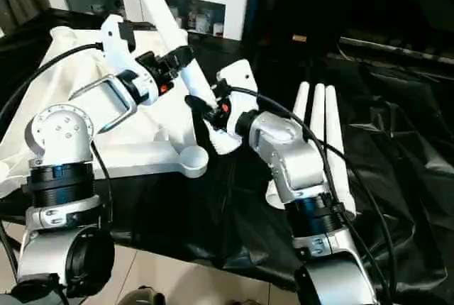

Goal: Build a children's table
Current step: Pick table leg

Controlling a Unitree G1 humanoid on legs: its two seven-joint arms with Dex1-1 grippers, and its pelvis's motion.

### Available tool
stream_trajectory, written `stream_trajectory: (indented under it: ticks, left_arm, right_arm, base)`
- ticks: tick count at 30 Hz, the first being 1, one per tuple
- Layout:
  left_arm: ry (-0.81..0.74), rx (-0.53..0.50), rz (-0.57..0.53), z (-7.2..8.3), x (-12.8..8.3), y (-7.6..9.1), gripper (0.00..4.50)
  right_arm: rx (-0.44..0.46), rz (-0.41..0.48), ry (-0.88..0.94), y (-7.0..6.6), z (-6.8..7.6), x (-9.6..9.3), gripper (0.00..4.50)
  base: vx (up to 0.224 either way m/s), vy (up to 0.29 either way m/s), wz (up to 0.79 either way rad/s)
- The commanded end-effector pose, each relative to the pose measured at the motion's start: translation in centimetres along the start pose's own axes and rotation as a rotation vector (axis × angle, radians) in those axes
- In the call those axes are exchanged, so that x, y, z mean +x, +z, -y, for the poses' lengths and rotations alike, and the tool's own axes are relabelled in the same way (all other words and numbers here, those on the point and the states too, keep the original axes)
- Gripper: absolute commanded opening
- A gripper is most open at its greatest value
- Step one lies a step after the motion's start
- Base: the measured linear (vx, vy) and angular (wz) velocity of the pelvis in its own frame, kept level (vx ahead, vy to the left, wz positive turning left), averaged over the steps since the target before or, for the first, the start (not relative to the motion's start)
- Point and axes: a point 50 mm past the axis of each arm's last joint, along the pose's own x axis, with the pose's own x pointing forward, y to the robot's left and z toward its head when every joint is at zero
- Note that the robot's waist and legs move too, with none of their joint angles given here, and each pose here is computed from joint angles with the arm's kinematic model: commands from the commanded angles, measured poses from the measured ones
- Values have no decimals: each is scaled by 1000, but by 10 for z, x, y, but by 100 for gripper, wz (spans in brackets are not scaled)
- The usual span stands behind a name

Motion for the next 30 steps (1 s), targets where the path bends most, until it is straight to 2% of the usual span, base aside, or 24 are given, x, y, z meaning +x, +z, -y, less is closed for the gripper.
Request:
stream_trajectory:
  ticks: [1, 4, 8, 9, 13, 14, 18, 20, 22, 26, 27, 30]
  left_arm:
    - [-31, -3, -31, 7, 3, -7, 186]
    - [-40, 6, -30, 8, 2, -8, 185]
    - [-100, 112, -36, 12, -2, -9, 185]
    - [-166, 119, -48, 16, -4, -10, 241]
    - [-287, 153, -69, 18, -13, -6, 257]
    - [-294, 167, -70, 15, -15, -5, 278]
    - [-300, 225, -106, 3, -20, -2, 301]
    - [-322, 220, -110, 2, -22, 0, 322]
    - [-389, 153, -80, 3, -24, 8, 332]
    - [-530, 39, -15, 12, -30, 22, 332]
    - [-624, 11, -5, 20, -36, 24, 332]
    - [-711, 20, -12, 26, -41, 23, 332]
  right_arm:
    - [-42, 18, 50, 5, -7, 4, 185]
    - [-41, 19, 59, 5, -8, 4, 185]
    - [3, 42, 73, 7, -8, 3, 185]
    - [21, 56, 90, 9, -8, 2, 185]
    - [120, 121, 238, 16, -8, -10, 185]
    - [144, 134, 281, 17, -9, -14, 184]
    - [225, 156, 439, 20, -11, -29, 184]
    - [245, 160, 474, 20, -12, -32, 184]
    - [272, 158, 519, 19, -11, -37, 184]
    - [320, 168, 565, 19, -9, -42, 184]
    - [350, 167, 592, 19, -9, -45, 184]
    - [363, 152, 615, 18, -9, -48, 184]
  base:
    - [0, 0, 0]
    - [0, 0, 0]
    - [0, 0, 0]
    - [0, 0, 0]
    - [0, 0, 0]
    - [0, 0, 0]
    - [0, 0, 0]
    - [0, 0, 0]
    - [0, 0, 0]
    - [0, 0, 0]
    - [0, 0, 0]
    - [0, 0, 0]
